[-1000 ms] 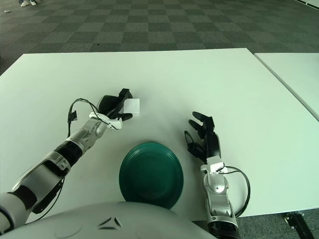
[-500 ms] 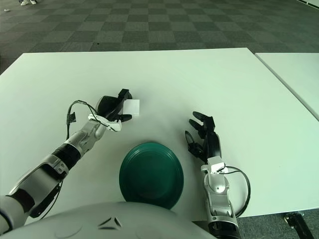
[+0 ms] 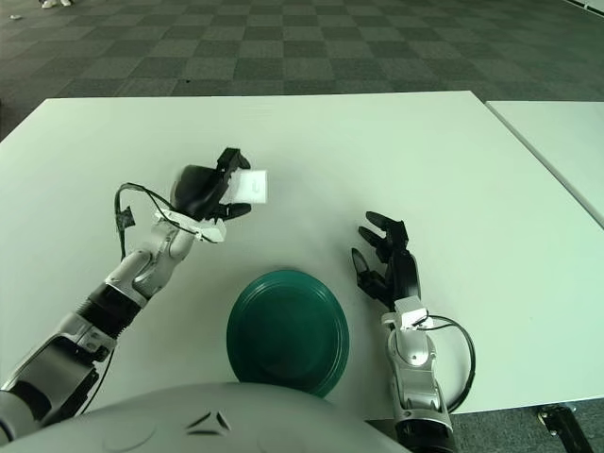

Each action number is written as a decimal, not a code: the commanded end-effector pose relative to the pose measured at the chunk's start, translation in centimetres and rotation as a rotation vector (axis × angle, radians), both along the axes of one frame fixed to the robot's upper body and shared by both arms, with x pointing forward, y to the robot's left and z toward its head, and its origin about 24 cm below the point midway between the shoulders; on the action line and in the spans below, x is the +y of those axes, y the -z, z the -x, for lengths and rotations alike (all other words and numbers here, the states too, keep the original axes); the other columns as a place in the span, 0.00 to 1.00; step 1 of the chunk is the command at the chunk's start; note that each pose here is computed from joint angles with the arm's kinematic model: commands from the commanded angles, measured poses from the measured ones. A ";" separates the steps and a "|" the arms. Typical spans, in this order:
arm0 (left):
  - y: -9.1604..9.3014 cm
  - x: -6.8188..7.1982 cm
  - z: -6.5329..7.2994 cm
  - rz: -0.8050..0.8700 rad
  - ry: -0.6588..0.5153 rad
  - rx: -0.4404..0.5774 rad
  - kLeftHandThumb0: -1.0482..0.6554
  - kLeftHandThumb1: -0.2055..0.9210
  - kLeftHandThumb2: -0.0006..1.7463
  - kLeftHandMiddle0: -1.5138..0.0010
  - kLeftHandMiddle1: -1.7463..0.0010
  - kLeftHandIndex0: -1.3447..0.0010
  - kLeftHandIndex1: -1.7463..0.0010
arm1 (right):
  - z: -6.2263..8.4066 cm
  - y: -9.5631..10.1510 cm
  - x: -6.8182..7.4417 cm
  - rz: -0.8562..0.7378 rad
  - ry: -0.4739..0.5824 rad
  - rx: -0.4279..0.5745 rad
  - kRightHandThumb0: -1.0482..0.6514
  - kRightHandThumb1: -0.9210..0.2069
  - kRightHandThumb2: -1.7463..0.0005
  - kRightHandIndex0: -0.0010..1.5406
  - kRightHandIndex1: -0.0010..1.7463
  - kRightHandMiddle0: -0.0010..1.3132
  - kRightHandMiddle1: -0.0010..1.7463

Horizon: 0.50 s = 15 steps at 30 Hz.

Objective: Put the charger into the plate.

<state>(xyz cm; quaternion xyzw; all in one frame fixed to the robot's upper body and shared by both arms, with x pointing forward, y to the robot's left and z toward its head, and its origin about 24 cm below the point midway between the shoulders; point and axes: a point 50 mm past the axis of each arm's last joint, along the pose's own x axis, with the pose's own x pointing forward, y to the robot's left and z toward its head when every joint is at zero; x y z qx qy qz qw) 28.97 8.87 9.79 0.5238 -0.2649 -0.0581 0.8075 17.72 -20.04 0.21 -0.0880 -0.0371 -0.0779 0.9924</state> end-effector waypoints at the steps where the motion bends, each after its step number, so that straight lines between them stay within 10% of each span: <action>1: -2.6 0.4 0.9 0.029 -0.001 -0.074 0.36 0.75 0.59 0.10 0.00 0.16 0.00 | 2.8 4.2 0.0 -0.024 0.030 0.224 0.30 0.01 0.73 0.22 0.24 0.00 0.54; 15: -5.8 -1.0 6.6 0.030 0.164 -0.040 0.39 0.69 0.59 0.09 0.00 0.17 0.00 | 2.7 4.4 0.1 -0.042 0.025 0.238 0.33 0.05 0.69 0.22 0.27 0.00 0.54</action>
